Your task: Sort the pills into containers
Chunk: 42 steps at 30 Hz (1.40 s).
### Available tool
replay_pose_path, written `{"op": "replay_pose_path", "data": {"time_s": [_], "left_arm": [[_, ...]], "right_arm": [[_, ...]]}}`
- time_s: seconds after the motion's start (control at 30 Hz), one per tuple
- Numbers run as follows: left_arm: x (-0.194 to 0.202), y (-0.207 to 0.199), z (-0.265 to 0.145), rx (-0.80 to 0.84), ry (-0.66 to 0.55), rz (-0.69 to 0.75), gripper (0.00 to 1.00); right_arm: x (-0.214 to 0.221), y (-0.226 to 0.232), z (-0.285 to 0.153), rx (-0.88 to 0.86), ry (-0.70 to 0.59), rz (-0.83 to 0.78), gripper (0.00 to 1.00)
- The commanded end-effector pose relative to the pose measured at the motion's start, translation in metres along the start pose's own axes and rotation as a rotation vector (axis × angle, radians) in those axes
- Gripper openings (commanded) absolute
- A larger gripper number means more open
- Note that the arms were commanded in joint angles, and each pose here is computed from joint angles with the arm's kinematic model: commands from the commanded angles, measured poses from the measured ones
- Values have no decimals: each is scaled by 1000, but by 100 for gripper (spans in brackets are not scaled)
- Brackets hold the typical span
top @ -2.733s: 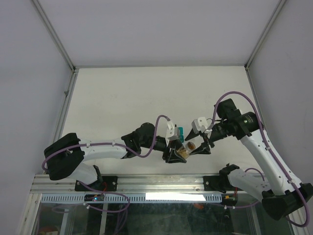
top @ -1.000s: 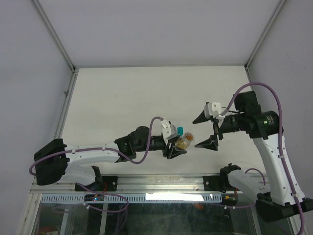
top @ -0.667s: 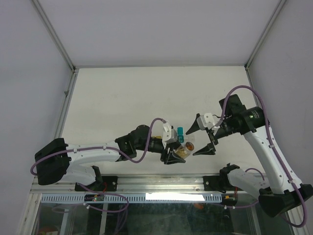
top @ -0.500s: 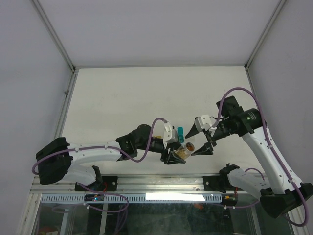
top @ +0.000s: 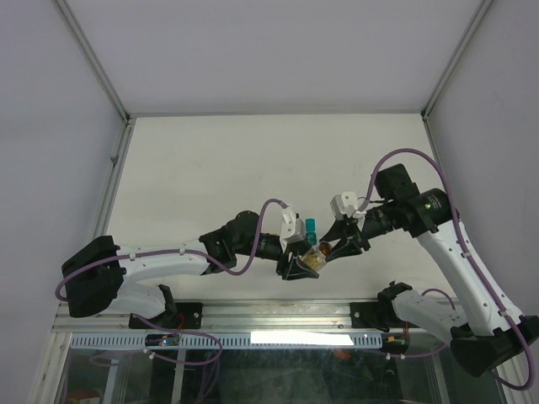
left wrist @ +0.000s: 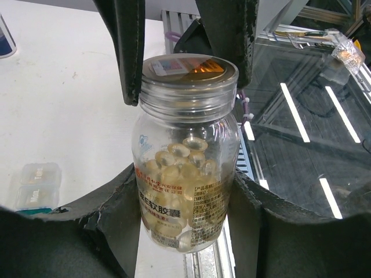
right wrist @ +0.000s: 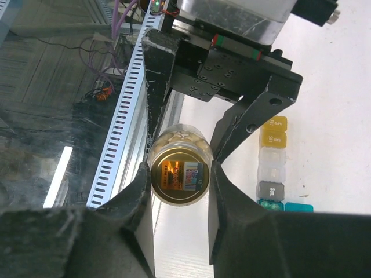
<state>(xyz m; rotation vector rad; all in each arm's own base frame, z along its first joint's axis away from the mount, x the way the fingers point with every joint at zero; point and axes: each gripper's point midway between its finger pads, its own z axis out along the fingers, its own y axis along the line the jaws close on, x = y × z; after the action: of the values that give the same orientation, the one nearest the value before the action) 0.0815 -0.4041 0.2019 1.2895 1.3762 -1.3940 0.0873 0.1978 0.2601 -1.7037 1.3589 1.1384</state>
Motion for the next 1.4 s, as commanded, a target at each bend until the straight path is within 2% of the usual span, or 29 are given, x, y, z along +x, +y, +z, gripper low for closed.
{"op": "replay_pose_path", "data": {"time_s": [0.0,0.1,0.23,0.3,0.4,0.53,0.73,0.83,0.93,1.0,1.1,1.27,1.37], "left_arm": [[-41,13,-2,-93,-107,46,0],[-43,41,-10,-264,-119,31,0],[-47,42,-13,-281,-143,34,0],[-49,39,-13,-267,-149,36,0],[-49,37,-12,-251,-151,34,0],[-49,35,-12,-242,-158,33,0],[-51,34,-12,-240,-162,33,0],[-51,34,-12,-238,-163,32,0],[-53,35,-12,-246,-169,30,1],[-53,36,-12,-249,-172,25,11],[-55,35,-14,-253,-190,21,34],[-54,32,-20,-253,-213,38,78],[-48,36,-26,-278,-205,65,98]], "right_arm": [[-9,-20,-2,89,1,104,15],[-6,-33,-3,139,22,179,12],[-3,-37,-1,149,23,192,14],[-1,-36,0,144,23,192,19],[0,-34,1,132,23,187,32],[1,-33,1,130,27,184,42],[3,-31,2,123,30,186,46],[3,-31,2,120,29,184,44],[3,-31,2,119,26,185,30],[3,-32,2,122,24,191,21],[2,-34,1,137,19,202,15],[-1,-43,-9,173,-29,226,12],[0,-54,-19,224,-60,246,11]]}}
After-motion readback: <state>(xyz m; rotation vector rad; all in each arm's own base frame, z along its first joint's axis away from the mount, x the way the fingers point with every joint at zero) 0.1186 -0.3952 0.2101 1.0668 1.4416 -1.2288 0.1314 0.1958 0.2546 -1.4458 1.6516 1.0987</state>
